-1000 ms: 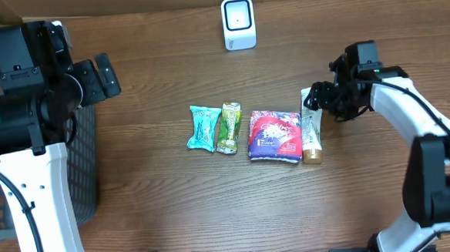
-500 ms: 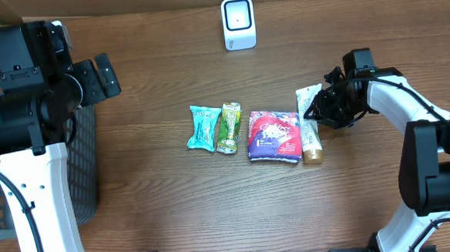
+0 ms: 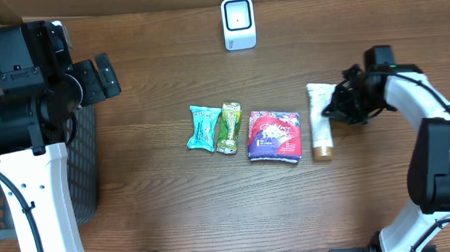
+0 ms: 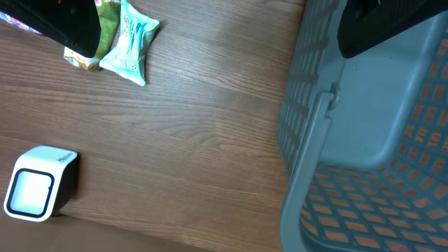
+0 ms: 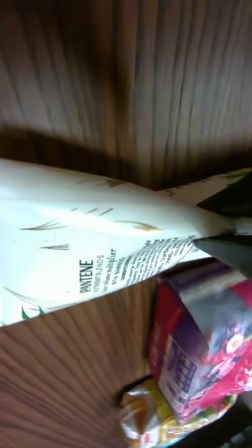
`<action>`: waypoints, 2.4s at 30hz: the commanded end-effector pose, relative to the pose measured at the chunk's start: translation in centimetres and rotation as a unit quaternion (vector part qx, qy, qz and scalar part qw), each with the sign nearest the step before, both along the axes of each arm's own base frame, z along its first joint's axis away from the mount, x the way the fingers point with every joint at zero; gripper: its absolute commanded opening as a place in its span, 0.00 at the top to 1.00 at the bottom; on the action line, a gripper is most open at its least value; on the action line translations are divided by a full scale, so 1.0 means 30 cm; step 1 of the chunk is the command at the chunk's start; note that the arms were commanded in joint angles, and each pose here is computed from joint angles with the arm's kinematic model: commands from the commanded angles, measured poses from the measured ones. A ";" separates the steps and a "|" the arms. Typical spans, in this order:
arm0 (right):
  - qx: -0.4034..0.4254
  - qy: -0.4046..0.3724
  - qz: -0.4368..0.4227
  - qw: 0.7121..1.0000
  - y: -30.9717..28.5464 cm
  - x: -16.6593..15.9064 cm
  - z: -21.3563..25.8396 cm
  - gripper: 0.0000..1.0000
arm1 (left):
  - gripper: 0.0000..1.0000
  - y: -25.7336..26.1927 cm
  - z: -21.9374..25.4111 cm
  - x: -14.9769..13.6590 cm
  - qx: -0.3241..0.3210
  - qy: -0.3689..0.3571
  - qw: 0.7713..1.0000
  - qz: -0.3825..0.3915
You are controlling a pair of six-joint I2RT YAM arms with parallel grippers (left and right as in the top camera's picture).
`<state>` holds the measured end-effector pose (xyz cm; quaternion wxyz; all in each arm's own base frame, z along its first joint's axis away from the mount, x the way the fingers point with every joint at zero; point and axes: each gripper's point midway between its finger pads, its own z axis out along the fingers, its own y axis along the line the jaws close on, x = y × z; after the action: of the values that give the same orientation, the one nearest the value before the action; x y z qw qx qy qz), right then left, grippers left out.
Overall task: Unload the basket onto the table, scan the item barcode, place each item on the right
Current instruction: 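Grasp the cream tube with the right gripper, then lift the cream tube and tilt it toward the right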
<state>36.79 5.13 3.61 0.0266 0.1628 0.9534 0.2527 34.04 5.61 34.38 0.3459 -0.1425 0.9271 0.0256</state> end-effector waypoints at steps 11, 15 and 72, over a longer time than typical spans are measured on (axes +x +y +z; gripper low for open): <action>-0.067 0.150 -0.131 0.978 -0.209 -0.136 0.088 0.72 | 0.00 0.001 0.003 0.003 0.004 -0.001 1.000 -0.007; -0.142 0.174 -0.122 0.967 -0.279 -0.179 0.118 0.54 | 0.00 0.001 0.003 0.003 0.004 -0.001 1.000 -0.007; -0.218 0.048 -0.052 0.973 -0.144 0.013 0.160 0.70 | 0.01 0.001 0.003 0.003 0.004 -0.001 1.000 -0.007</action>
<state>36.69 1.88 7.56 0.0206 0.1985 0.9786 0.0509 34.05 5.61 34.38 0.3460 -0.1425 0.9270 0.0256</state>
